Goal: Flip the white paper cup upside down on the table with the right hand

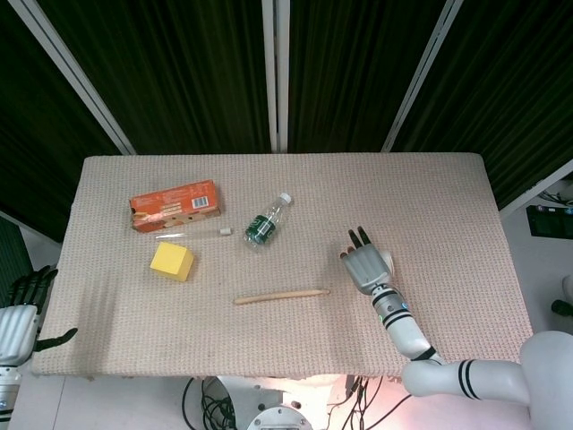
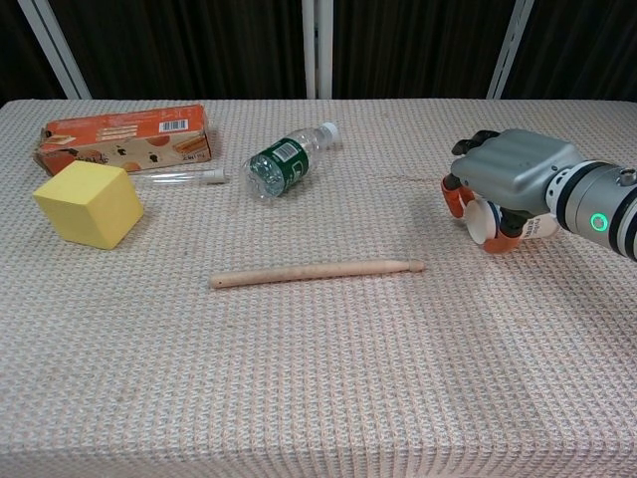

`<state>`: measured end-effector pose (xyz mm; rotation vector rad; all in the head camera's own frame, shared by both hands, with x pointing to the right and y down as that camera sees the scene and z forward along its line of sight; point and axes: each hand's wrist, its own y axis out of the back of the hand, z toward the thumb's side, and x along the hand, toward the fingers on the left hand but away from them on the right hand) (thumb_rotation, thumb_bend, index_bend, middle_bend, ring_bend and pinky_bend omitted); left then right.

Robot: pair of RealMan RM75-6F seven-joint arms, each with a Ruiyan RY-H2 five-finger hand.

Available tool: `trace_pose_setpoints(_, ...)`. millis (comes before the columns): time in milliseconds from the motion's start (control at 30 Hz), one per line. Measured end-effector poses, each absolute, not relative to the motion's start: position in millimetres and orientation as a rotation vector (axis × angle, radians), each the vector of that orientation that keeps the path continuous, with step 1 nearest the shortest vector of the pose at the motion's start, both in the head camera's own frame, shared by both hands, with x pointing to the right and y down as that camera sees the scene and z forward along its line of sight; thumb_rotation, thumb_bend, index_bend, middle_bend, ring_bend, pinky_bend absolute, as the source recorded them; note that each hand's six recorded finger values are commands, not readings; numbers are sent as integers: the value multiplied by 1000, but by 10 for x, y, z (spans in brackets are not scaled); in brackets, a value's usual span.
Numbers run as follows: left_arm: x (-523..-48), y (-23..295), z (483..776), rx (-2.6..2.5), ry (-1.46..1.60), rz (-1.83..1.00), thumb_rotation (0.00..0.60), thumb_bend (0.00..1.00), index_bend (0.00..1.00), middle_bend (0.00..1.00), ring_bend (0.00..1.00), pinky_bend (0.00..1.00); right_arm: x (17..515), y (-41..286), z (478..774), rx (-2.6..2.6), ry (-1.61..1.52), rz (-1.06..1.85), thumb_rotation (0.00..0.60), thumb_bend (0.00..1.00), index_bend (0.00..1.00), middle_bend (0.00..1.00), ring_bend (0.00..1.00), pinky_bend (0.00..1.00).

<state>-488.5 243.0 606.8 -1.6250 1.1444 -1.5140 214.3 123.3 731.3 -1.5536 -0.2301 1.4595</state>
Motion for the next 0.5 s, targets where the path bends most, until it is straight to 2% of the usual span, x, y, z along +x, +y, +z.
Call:
trace_pose_setpoints(300,-4879,2420,6069,-1626,1143,-1514,600,18,13,0,0,0,2172,1188,7226,-1564,-284,1433,600,178,524,490,72,0)
trace_pose_setpoints(500,-4878,2417,6070,-1626,1139,-1517,600,18,13,0,0,0,2177,1074,7037,-1634,-427,1374,600,177,557,517,84,0)
